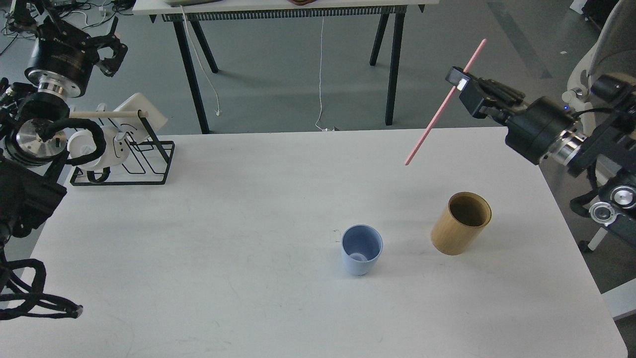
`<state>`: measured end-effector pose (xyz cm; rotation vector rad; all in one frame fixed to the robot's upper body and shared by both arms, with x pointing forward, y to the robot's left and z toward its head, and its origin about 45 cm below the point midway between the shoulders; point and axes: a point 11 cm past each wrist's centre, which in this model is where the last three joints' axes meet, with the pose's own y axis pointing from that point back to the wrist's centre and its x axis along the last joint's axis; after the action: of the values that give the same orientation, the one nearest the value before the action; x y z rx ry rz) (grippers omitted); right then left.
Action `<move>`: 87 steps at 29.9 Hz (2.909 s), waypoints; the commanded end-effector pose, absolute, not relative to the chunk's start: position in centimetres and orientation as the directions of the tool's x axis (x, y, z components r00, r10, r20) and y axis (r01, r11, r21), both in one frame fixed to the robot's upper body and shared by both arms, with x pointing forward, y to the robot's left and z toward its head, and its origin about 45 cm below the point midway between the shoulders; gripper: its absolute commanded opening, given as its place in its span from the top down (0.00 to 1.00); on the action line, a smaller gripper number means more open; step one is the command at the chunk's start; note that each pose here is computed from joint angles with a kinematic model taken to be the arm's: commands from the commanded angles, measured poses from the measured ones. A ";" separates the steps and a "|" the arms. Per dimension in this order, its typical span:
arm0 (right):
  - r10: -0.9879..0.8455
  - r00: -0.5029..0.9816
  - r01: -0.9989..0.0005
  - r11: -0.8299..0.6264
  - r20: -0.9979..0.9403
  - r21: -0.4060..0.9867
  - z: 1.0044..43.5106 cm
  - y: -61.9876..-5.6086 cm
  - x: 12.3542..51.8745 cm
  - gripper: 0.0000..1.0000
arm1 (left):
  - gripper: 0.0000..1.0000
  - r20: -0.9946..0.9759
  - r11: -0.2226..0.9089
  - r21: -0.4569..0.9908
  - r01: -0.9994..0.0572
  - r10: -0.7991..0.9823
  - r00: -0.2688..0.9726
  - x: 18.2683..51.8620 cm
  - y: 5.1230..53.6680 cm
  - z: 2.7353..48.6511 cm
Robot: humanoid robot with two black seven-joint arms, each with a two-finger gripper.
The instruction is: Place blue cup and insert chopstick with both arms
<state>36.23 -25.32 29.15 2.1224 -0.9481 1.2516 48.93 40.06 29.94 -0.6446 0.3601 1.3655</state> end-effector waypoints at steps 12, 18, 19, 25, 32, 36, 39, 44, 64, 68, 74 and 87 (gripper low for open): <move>-0.197 0.492 -0.668 -0.711 0.848 0.222 21.4 -21.0 33.5 0.93 | 0.00 -0.593 0.082 -0.199 -0.977 0.784 0.187 48.9 40.0 29.8; -0.189 0.524 -0.652 -0.717 0.831 0.248 19.5 -19.9 33.1 0.92 | 0.00 -0.598 0.079 -0.200 -0.977 0.780 0.186 48.9 40.0 29.7; -0.194 0.538 -0.640 -0.727 0.820 0.248 19.0 -19.2 32.7 0.92 | 0.00 -0.598 0.079 -0.200 -0.977 0.780 0.186 48.9 40.0 29.7; -0.208 0.567 -0.620 -0.745 0.797 0.247 17.9 -17.7 31.9 0.92 | 0.00 -0.597 0.078 -0.202 -0.976 0.781 0.186 48.9 40.0 29.8; -0.172 0.590 -0.598 -0.750 0.789 0.283 16.8 -17.7 31.1 0.91 | 0.00 -0.598 0.078 -0.202 -0.976 0.780 0.186 48.9 40.0 29.8; -0.163 0.588 -0.597 -0.749 0.792 0.289 16.6 -17.8 31.0 0.89 | 0.00 -0.598 0.077 -0.201 -0.977 0.780 0.185 48.9 40.1 29.7; -0.163 0.588 -0.597 -0.749 0.792 0.289 16.6 -17.8 31.0 0.84 | 0.00 -0.598 0.076 -0.202 -0.976 0.780 0.185 48.9 40.1 29.7; -0.161 0.588 -0.598 -0.746 0.793 0.292 16.6 -18.0 31.0 0.71 | 0.00 -0.598 0.076 -0.202 -0.976 0.780 0.185 48.9 40.1 29.7; -0.699 0.302 -0.870 -0.480 0.648 -0.111 30.6 -25.0 41.2 0.01 | 0.00 -0.602 0.075 -0.204 -0.976 0.777 0.185 48.9 39.9 29.5; -0.825 0.264 -0.920 -0.371 0.499 -0.127 31.9 -27.6 43.7 0.01 | 0.00 -0.605 0.078 -0.206 -0.975 0.774 0.190 49.0 39.5 29.5; -0.956 0.279 -0.955 -0.286 0.094 -0.081 31.6 -31.1 47.4 0.00 | 0.00 -0.623 0.110 -0.214 -0.971 0.750 0.223 49.7 37.1 29.4; -0.841 0.267 -0.964 -0.229 -0.470 -0.139 29.5 -32.9 50.5 0.00 | 0.00 -0.636 0.132 -0.228 -0.965 0.730 0.250 50.4 35.3 30.1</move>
<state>49.99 -33.25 29.83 2.7658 -2.0955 -0.4527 50.34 35.39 29.82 -0.6781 0.4209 1.2867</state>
